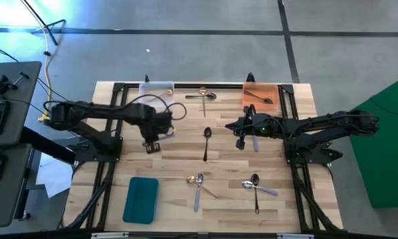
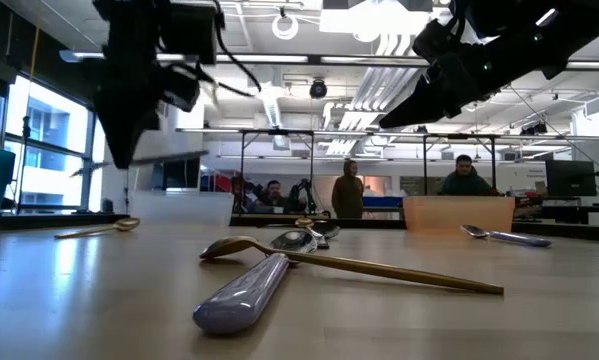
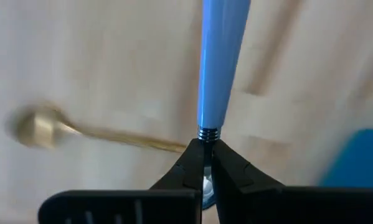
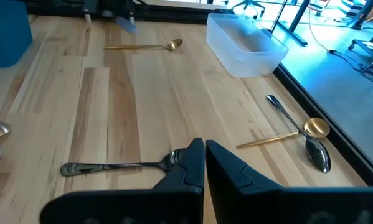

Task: Sort silverware by color (type)
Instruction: Put the middle left purple spoon into the blue bin

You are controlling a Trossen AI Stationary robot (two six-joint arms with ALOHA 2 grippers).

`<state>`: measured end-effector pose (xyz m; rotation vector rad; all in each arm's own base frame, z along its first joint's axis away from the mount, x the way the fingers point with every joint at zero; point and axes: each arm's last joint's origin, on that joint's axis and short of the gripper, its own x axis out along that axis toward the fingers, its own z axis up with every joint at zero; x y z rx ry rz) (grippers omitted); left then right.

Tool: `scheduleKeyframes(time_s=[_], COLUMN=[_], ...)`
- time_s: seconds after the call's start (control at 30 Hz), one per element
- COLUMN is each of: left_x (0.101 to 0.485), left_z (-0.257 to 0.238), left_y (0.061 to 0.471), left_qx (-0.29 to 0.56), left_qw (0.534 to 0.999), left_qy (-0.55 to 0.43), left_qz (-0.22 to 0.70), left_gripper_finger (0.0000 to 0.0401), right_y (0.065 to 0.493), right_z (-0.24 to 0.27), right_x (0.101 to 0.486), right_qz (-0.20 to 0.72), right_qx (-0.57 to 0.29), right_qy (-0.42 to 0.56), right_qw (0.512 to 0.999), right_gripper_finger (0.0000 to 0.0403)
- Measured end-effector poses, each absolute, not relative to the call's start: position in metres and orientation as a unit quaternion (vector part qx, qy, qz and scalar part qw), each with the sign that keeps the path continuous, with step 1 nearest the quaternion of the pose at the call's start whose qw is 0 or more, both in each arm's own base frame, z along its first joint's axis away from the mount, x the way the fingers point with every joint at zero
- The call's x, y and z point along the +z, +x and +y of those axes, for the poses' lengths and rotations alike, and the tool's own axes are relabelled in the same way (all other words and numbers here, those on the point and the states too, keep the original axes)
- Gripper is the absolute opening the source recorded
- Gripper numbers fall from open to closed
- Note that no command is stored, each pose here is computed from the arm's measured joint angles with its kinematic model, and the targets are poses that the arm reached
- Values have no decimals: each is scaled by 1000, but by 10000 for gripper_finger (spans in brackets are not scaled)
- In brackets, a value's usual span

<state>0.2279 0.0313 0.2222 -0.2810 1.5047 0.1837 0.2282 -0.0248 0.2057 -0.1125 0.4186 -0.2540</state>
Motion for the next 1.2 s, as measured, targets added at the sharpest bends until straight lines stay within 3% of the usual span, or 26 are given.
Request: scheduleKeyframes(time_s=[0.27,0.53,0.67,0.87,1.2], left_x=[255,262,263,238,199], left_z=[-38,-112,-145,-172,-184], left_y=[217,190,181,171,160], left_qx=[117,160,173,226,242], left_qw=[704,623,605,599,574], left_qy=[-280,-401,-452,-499,-551], left_qz=[642,653,632,585,555], left_gripper_finger=[1,1,1,1,1], right_y=[229,228,228,228,228], right_z=[-27,-32,-32,-32,-28], right_x=[207,207,207,207,206], right_qz=[203,205,205,203,202], right_qx=[-125,-136,-136,-139,-133], right_qy=[-76,-75,-71,-57,-51], right_qw=[968,966,967,968,969], right_gripper_finger=[0,0,0,0,0])
